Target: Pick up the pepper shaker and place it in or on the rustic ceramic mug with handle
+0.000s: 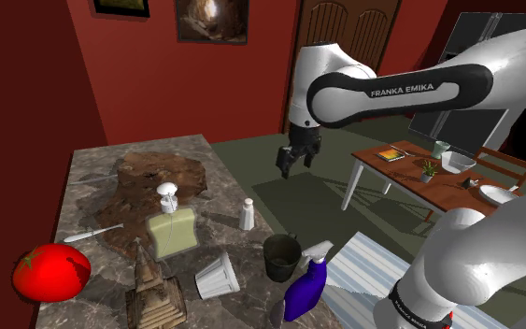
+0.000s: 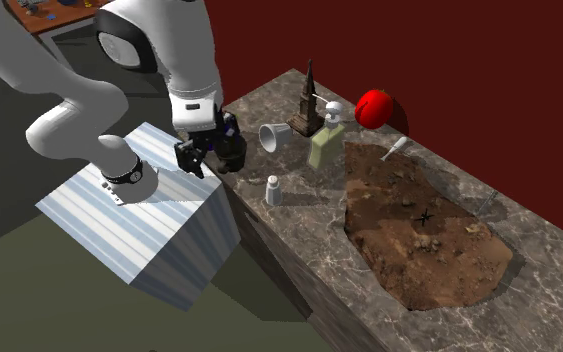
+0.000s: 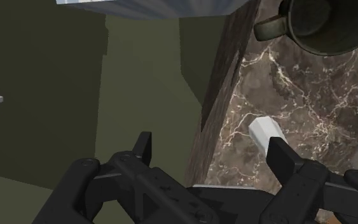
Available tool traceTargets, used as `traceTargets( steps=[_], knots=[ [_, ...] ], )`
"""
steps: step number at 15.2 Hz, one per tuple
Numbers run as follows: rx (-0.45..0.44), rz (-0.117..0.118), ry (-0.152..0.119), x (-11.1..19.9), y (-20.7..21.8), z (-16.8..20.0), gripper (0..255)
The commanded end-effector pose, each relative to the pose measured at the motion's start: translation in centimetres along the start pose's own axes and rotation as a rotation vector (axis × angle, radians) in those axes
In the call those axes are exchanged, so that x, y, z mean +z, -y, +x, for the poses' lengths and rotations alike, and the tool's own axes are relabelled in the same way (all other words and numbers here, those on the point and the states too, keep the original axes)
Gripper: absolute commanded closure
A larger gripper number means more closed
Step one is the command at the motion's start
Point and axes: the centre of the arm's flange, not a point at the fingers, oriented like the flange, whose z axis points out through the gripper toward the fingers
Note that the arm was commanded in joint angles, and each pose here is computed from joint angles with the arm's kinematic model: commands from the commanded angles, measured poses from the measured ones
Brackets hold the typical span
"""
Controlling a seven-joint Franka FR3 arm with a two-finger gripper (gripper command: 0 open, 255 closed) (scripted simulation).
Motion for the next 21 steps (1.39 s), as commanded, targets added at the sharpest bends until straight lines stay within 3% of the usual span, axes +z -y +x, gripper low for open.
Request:
traceTargets(
  steps=[1, 12, 21],
  knots=[
    [0.014, -0.002, 0.010, 1.3, 1.9, 1.4, 0],
    [0.080, -0.015, 0.061, 8.9, 12.3, 8.9, 0],
    [0.080, -0.015, 0.061, 12.9, 12.2, 8.7, 0]
  ],
)
